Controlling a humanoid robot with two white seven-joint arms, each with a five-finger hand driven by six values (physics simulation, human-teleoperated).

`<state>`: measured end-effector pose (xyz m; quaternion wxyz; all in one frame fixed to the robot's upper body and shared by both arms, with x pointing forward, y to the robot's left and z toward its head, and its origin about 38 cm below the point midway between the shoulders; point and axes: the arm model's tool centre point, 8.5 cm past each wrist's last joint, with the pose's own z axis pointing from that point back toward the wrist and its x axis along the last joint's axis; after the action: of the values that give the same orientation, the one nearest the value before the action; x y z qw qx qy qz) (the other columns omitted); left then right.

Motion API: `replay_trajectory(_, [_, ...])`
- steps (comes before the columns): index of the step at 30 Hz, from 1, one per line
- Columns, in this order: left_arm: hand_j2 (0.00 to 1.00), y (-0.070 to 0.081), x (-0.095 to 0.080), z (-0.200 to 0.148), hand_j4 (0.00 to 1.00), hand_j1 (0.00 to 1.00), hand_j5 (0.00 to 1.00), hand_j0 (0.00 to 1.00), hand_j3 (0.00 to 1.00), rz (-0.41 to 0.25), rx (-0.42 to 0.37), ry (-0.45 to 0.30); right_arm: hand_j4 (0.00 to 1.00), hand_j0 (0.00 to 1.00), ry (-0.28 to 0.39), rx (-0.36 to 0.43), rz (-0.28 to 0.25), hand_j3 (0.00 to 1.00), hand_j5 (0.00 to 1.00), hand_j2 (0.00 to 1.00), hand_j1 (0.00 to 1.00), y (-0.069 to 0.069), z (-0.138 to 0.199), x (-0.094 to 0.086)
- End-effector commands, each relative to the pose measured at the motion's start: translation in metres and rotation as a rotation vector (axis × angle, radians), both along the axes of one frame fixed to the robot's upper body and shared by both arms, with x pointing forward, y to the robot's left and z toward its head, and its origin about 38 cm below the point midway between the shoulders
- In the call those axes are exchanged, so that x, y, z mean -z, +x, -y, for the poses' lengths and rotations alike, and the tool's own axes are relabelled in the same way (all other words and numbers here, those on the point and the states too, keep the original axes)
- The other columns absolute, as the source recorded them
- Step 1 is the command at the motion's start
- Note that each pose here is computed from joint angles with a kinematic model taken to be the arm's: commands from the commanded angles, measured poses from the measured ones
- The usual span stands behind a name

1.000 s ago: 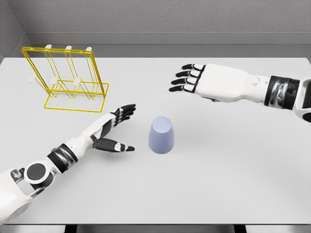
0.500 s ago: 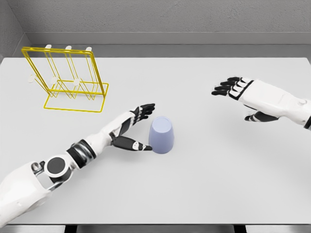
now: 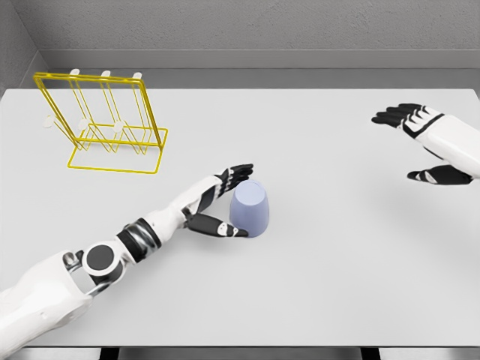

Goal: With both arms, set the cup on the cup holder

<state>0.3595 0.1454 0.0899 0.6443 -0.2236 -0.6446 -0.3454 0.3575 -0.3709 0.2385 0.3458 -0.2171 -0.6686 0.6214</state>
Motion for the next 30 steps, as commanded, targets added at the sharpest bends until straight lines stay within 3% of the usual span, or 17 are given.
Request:
replay_trajectory(1, [1.0, -0.001, 0.0, 0.002, 1.0, 1.0, 1.0, 1.0, 1.0, -0.002, 0.005, -0.003, 1.0, 1.0, 0.016, 0.005, 0.009, 1.0, 1.0, 1.0, 1.0, 0.0, 0.002, -0.004])
replay_trajectory(18, [1.0, 0.004, 0.011, 0.014, 1.0, 1.0, 1.0, 1.0, 1.0, -0.025, -0.001, -0.008, 1.0, 1.0, 0.024, 0.005, 0.008, 1.0, 1.0, 1.0, 1.0, 0.0, 0.001, -0.003])
replay_trajectory(21, [0.85, 0.004, 0.011, 0.016, 0.85, 0.85, 0.85, 0.85, 0.85, -0.024, 0.003, -0.009, 1.0, 1.0, 0.025, 0.003, 0.009, 1.0, 1.0, 1.0, 1.0, 0.0, 0.001, -0.003])
replay_trajectory(22, [0.75, 0.004, 0.011, 0.015, 0.75, 0.75, 0.75, 0.75, 0.75, -0.03, 0.001, -0.015, 1.0, 1.0, 0.025, 0.003, 0.009, 1.0, 1.0, 1.0, 1.0, 0.0, 0.001, -0.003])
replay_trajectory(25, [0.62, 0.004, 0.011, 0.015, 0.62, 0.62, 0.62, 0.62, 0.62, -0.046, -0.005, -0.033, 1.0, 1.0, 0.024, 0.004, 0.009, 1.0, 1.0, 1.0, 1.0, 0.0, 0.001, -0.003])
replay_trajectory(30, [0.58, 0.005, 0.01, 0.014, 0.58, 0.58, 0.58, 0.58, 0.58, -0.044, -0.012, -0.04, 1.0, 1.0, 0.025, 0.003, 0.009, 1.0, 1.0, 1.0, 1.0, 0.0, 0.001, -0.003])
